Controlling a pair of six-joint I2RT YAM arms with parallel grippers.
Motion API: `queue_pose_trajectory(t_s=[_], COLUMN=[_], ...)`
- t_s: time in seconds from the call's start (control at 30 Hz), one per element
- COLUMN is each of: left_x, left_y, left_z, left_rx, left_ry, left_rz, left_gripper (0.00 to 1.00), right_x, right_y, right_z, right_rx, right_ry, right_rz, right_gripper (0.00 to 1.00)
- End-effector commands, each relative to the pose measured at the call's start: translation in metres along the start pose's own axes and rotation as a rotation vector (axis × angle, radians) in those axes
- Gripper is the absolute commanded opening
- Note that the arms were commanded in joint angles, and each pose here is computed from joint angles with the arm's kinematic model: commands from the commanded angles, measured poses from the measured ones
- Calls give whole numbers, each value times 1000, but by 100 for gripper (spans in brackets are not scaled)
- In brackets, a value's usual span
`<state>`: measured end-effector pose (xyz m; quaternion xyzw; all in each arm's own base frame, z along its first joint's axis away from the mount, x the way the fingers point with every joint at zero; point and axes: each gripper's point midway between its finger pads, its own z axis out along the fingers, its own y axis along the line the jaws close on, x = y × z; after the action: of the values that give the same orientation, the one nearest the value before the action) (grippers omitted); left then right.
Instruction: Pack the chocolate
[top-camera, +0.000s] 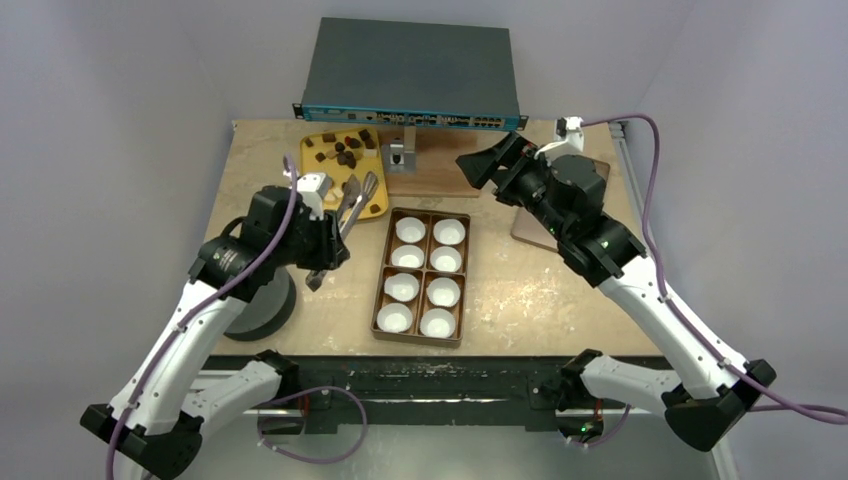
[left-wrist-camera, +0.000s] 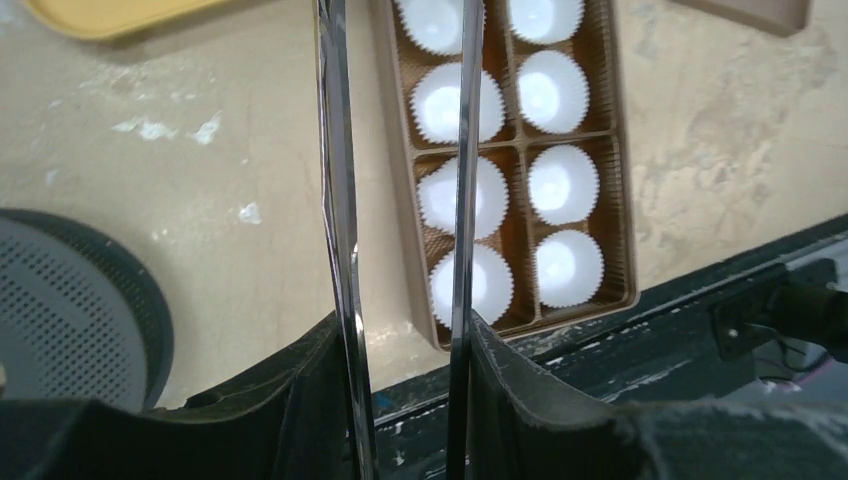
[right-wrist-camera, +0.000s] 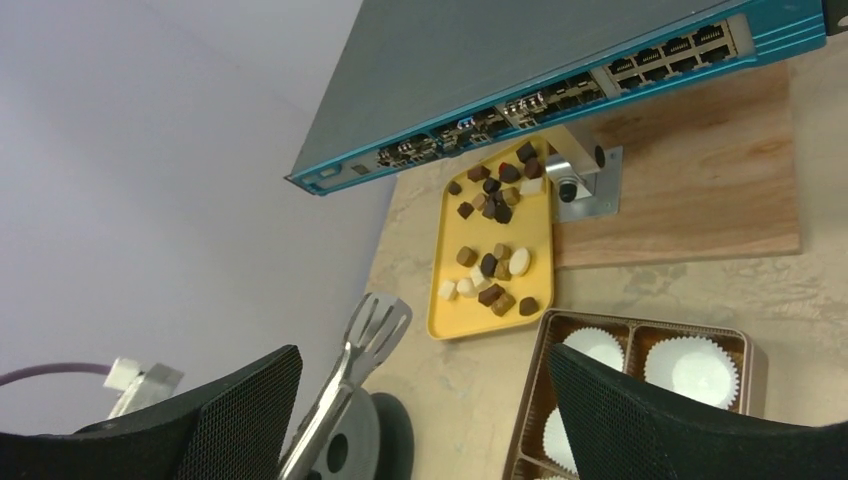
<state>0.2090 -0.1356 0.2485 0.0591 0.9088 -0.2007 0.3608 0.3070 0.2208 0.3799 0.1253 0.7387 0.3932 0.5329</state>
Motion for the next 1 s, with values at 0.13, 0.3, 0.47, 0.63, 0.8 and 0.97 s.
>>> queue_pose_trajectory(t_s=[0.13,0.3,0.47,0.63,0.8,0.97], left_x=[9,-5,-18,-25,-29,-25], left_y=[49,63,72,76,83,90], left_z=[26,47,71,96,114,127], left_rx=[-279,-381,-448,-472,-486,-488], left_ry=[72,91,125,157,190,240], left_rz=[-6,10,34,53,44,14], left_gripper=[43,43,43,43,43,43], right_x=[0,8,16,21,29,32], right_y=[-8,-21,-36,-50,-60,-65], right_z=[-12,-12,-11,-14,-14,-15], right_rx=[20,56,114,157,179,194], right_ry=[8,34,63,78,100,106], right_rz=[-84,-120,-164,-191,-213,-220], right_gripper=[90,90,90,90,91,91])
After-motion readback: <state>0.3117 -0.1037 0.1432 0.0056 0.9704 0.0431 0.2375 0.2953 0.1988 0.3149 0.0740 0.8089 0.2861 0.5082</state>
